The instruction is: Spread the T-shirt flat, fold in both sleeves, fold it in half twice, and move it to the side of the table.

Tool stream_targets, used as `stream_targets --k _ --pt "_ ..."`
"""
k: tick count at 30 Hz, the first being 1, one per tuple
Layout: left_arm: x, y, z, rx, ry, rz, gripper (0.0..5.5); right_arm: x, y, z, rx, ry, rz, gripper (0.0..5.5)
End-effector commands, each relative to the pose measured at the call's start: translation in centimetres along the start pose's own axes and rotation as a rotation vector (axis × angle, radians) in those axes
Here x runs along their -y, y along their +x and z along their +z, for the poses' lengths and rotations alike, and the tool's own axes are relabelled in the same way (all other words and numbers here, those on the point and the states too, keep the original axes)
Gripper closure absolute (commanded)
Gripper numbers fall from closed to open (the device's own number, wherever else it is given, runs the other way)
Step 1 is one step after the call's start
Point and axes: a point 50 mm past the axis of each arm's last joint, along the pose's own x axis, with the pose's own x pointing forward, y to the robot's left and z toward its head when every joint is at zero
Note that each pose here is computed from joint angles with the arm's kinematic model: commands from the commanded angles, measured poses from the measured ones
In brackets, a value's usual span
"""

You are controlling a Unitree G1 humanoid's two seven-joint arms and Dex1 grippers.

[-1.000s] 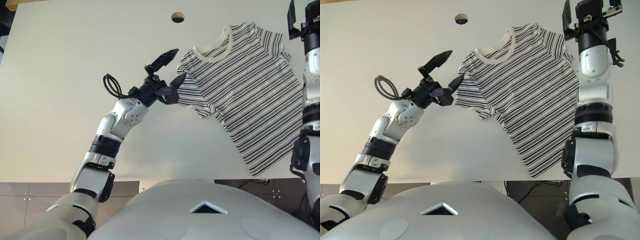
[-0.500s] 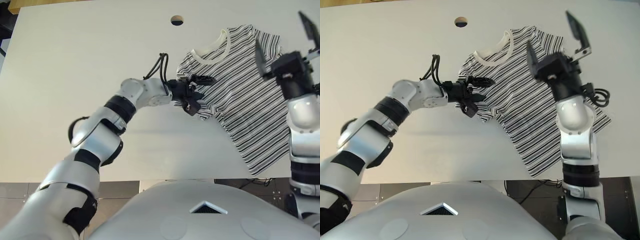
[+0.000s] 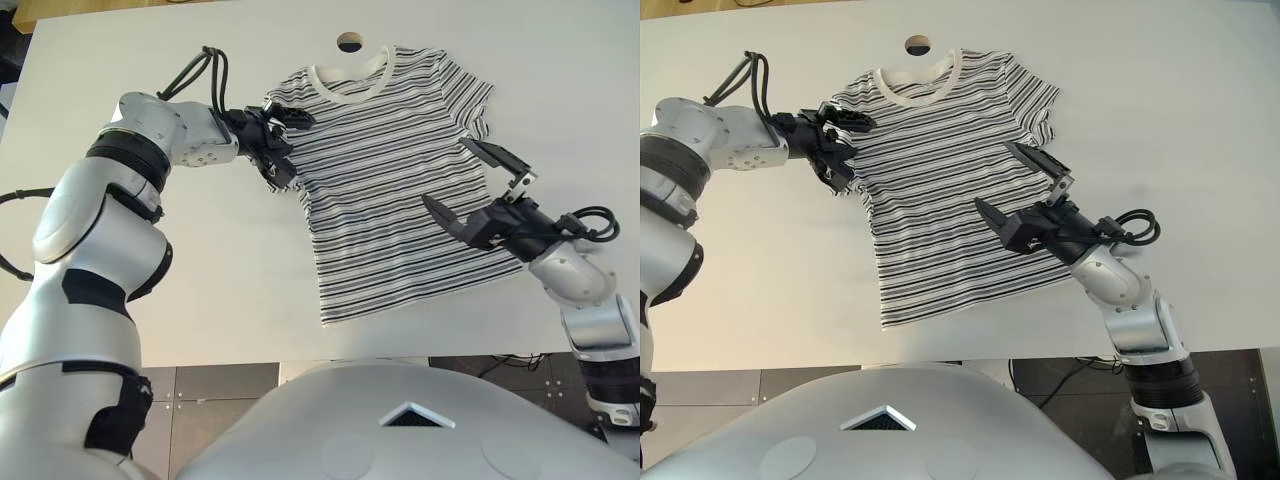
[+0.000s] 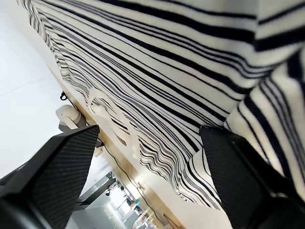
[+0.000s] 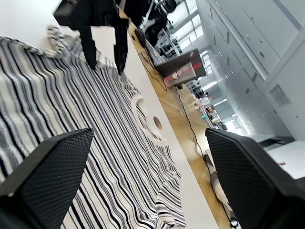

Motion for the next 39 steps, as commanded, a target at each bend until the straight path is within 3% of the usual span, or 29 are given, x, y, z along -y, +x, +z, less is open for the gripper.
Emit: stream_targets --k 1,5,10,17,22,32,36,39 --pt "-1.6 -0.4 -1.1 -0.044 0.006 0.151 1.54 0.5 0.6 0.3 0.027 -0.014 -0.007 1.17" --pt "-3.3 -3.6 -3.7 -0.158 -0.013 0.381 1.54 1.1 0.0 0.1 0.001 -0.038 -0.017 1.17" --pt "-0.7 -6.9 -3.3 -0.205 -0.064 0.45 1.54 1.3 -2.9 -2.9 -0.188 -0.152 0.073 1.17" --pt "0.1 -8.0 -0.8 -0.308 -0.308 0.749 1.54 -5.2 -7.0 -4.6 -0.29 -0.115 0.494 1.17" --pt "2.4 -7.8 1.7 -0.278 -0.418 0.685 1.54 -6.9 -8.4 -3.8 -0.254 -0.098 0.597 1.17" --pt "6.2 -10.7 1.5 -0.323 -0.441 0.476 1.54 -7.0 -11.4 -0.9 -0.28 -0.009 0.532 1.17" --pt "6.2 -10.2 1.7 -0.317 -0.457 0.478 1.54 -6.5 -10.8 -1.0 -0.27 -0.029 0.495 1.17" --pt "6.5 -9.7 1.2 -0.338 -0.466 0.448 1.54 -3.9 -8.7 0.9 -0.115 0.025 0.249 1.17"
